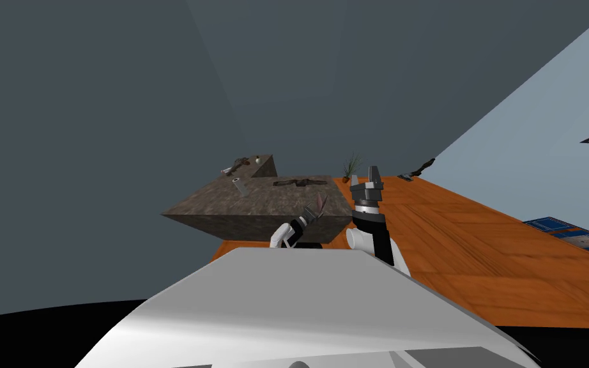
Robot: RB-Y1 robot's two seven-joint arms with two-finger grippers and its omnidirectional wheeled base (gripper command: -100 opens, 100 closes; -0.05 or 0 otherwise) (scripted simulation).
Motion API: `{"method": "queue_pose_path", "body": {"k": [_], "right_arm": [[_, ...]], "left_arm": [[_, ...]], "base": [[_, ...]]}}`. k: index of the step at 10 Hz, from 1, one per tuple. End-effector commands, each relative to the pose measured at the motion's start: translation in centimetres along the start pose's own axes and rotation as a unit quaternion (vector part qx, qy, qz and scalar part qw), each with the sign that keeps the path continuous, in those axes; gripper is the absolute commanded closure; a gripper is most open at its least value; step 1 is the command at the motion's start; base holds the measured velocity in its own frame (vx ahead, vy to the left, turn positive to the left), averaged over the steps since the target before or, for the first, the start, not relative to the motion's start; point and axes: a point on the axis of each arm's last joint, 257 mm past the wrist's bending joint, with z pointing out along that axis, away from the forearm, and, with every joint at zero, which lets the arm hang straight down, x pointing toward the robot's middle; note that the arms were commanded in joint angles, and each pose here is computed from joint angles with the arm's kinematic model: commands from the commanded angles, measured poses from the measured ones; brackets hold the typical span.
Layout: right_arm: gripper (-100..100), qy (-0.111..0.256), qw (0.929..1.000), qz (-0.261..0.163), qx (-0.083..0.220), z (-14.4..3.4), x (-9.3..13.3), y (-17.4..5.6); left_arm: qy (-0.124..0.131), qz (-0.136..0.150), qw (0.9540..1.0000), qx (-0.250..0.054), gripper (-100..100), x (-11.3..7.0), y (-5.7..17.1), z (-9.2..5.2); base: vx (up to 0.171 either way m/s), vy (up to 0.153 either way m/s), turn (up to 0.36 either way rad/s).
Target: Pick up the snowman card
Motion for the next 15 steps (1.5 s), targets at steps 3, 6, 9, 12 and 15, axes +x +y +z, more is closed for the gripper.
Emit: {"method": "queue_pose_path", "body": {"k": [3,6,9,12,15], "right_arm": [[0,0.0,1.0,0.0,0.0,0.0,0.0,0.0],[0,0.0,1.0,0.0,0.0,0.0,0.0,0.0],[0,0.0,1.0,0.0,0.0,0.0,0.0,0.0],[0,0.0,1.0,0.0,0.0,0.0,0.0,0.0],[0,0.0,1.0,0.0,0.0,0.0,0.0,0.0]], "left_arm": [[-0.023,-0.005,0.9997,0.009,-100,-2.5,-2.2,2.4],[-0.016,-0.013,0.9997,-0.015,-100,-1.5,1.3,0.6],[-0.012,-0.02,0.999,-0.039,-100,-0.7,4.5,-1.3],[-0.007,-0.03,0.9966,-0.076,-100,0.5,9.7,-5.1],[-0.007,-0.03,0.9937,-0.108,-100,0.7,13.6,-7.7]], "base": [[0.031,0.013,-0.002],[-0.007,-0.021,-0.159],[-0.044,-0.096,-0.135],[-0.037,-0.085,-0.238],[-0.03,-0.085,-0.189]]}}
